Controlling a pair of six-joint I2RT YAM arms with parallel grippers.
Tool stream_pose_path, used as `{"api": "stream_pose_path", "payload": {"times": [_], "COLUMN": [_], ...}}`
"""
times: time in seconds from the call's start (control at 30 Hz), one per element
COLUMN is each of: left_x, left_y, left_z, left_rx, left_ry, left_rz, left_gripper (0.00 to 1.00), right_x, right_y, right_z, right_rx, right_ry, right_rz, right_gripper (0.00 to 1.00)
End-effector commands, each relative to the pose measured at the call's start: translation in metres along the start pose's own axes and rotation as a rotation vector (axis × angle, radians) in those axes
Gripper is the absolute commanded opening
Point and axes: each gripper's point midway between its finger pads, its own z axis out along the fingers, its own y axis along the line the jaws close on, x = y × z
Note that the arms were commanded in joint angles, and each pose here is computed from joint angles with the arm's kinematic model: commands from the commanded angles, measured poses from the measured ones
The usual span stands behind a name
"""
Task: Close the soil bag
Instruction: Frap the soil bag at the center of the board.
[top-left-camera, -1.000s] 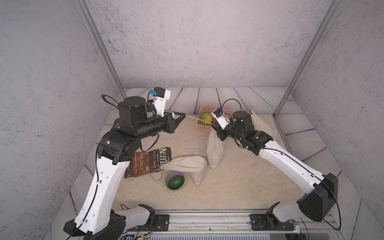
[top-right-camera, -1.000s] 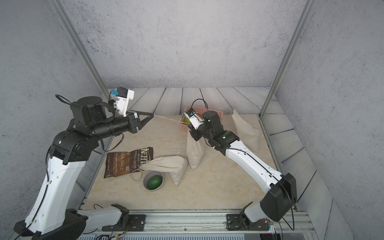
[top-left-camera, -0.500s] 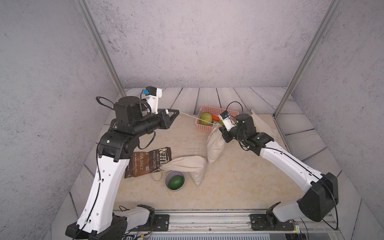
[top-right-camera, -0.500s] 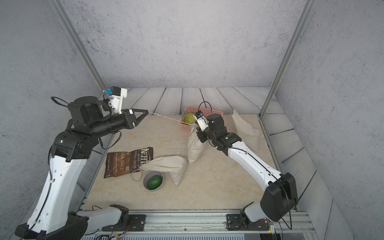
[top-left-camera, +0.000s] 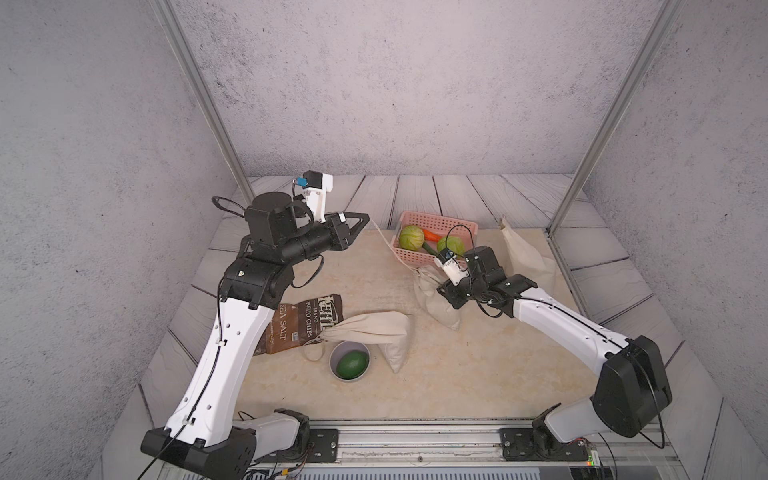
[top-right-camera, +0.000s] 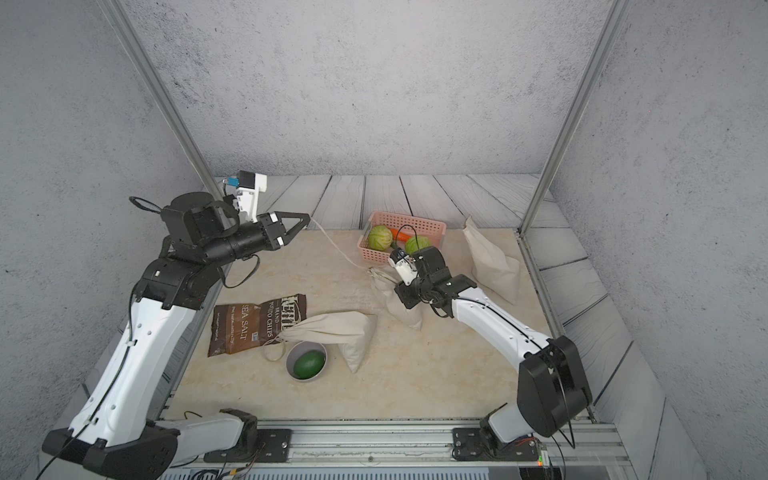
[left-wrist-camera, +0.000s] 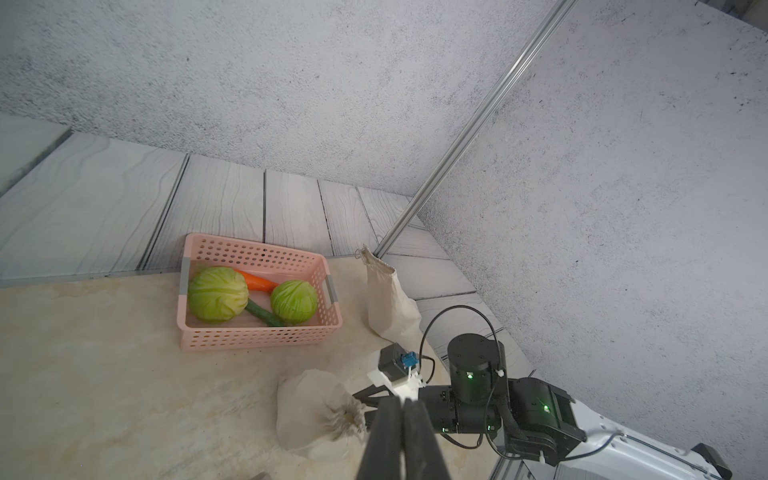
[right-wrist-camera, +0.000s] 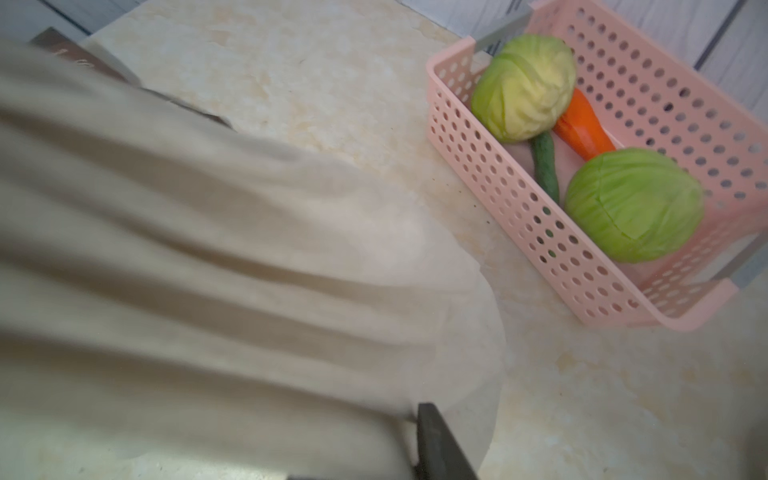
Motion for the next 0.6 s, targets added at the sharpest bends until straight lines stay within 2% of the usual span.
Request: {"api": "stream_pose_path", "payload": {"times": [0.0, 0.13, 0.27, 0.43, 0.57], "left_x": [-0.017, -0.019, -0.021, -0.023, -0.023], "left_y": [-0.019, -0.022, -0.026, -0.030, -0.031], "left_z": [-0.005, -0.008, -0.012, -0.015, -0.016], "left_rx": [0.056, 0.058, 0.061, 0.064, 0.071], "left_ry": [-0.058, -0.062, -0.068, -0.073, -0.070], "left_rz": [0.050, 0.057, 0.066, 0.075, 0.078], "left_gripper": [0.00, 0.00, 0.00, 0.00, 0.00], "right_x": [-0.047, -0.085, -0.110, -0.126, -0.135], "right_y": [0.035, 0.063, 0.084, 0.089, 0.091], "right_z": [-0.035, -0.056, -0.063, -0.055, -0.049], "right_rx": [-0.128, -0.203, -0.275, -0.282, -0.297], "right_ry": [-0.140, -0.268, -0.303, -0.284, -0.263], "right_rz": [-0.087, -0.166, -0.197, -0.209, -0.220], "right_gripper": [0.43, 0.53, 0.59, 0.60, 0.54]}}
